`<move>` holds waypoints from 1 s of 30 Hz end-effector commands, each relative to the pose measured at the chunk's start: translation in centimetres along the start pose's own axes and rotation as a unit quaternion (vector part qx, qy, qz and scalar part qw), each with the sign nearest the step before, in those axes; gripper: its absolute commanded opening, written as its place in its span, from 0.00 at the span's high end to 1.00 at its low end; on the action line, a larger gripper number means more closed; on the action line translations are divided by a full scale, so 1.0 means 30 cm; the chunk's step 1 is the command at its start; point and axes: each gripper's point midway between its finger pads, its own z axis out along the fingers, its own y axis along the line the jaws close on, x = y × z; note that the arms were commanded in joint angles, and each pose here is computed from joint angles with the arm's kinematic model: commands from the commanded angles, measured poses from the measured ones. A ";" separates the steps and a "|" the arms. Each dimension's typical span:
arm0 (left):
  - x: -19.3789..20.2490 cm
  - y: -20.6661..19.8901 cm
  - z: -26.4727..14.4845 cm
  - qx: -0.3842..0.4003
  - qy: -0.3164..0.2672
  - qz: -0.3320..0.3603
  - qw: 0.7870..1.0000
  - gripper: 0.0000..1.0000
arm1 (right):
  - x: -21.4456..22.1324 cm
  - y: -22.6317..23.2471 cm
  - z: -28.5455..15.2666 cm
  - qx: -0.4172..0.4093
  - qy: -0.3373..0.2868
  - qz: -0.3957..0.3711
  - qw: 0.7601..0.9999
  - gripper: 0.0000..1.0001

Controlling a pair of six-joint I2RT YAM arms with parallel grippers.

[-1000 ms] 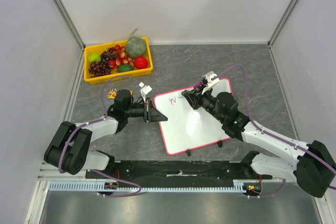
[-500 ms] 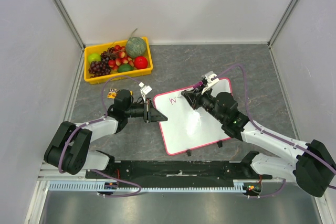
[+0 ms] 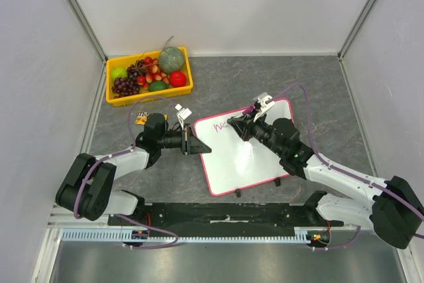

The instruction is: Write a sentence on the whiteboard

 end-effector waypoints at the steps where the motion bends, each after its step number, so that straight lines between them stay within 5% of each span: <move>1: 0.048 0.066 -0.001 -0.028 0.009 0.073 0.997 0.98 | 0.076 -0.034 -0.022 0.016 0.032 -0.005 0.999 1.00; 30: 0.046 0.067 -0.002 -0.029 0.008 0.074 0.997 0.98 | -0.054 -0.063 0.006 0.055 -0.022 -0.006 0.998 1.00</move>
